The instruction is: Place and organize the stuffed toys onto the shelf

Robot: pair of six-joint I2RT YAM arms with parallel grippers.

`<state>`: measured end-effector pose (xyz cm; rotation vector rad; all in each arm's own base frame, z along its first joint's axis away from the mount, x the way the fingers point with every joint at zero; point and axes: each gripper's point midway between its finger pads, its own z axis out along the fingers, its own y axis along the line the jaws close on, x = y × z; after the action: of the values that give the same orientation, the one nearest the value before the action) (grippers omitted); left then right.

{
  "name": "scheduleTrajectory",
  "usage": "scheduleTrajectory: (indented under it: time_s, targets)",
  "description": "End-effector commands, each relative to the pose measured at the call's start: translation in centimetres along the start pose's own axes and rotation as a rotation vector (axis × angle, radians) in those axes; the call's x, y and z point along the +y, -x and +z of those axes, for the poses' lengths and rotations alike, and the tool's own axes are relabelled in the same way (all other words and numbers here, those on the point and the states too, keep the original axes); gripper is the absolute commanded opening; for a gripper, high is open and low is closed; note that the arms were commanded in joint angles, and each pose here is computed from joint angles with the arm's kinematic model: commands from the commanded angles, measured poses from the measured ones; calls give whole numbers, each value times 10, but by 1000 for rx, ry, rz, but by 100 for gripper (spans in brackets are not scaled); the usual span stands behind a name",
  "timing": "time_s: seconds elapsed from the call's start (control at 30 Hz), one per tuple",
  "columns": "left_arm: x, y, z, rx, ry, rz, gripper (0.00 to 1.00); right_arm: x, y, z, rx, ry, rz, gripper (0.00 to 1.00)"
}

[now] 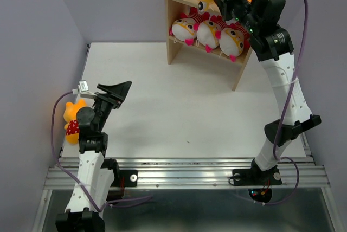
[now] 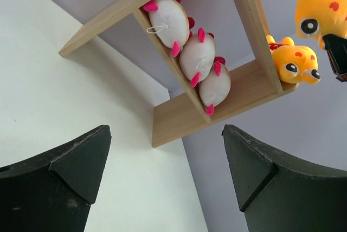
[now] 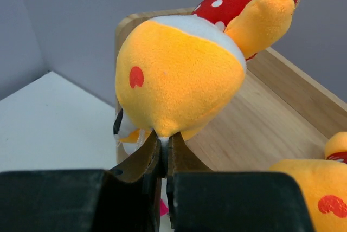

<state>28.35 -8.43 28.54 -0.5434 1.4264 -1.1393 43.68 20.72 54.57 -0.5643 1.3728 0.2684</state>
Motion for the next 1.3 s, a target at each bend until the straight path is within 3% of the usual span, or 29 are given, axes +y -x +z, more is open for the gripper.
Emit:
scheduleTrajectory:
  time_s: [0.0,0.47,0.7,0.9,0.97,1.1,1.27]
  targets:
    - [-3,1,-6,-13,-20,78,96,-40,32,-1,-115,-229,69,1]
    - [13,-8,-12,-11,1,67,96,-62,25,-4,-115,-376,152,1]
    - [16,-10,-13,-13,-4,60,96,-63,15,0,-97,-396,170,14]
    - [17,-10,-13,-14,-2,61,95,-77,7,2,-88,-443,172,16]
    - [17,-11,-13,-12,-5,60,95,-81,1,4,-78,-454,175,23]
    - [19,-12,-14,-11,-2,56,96,-80,-6,7,-64,-448,176,25]
    - [20,-14,-16,-11,-4,52,95,-89,-11,9,-60,-466,171,36]
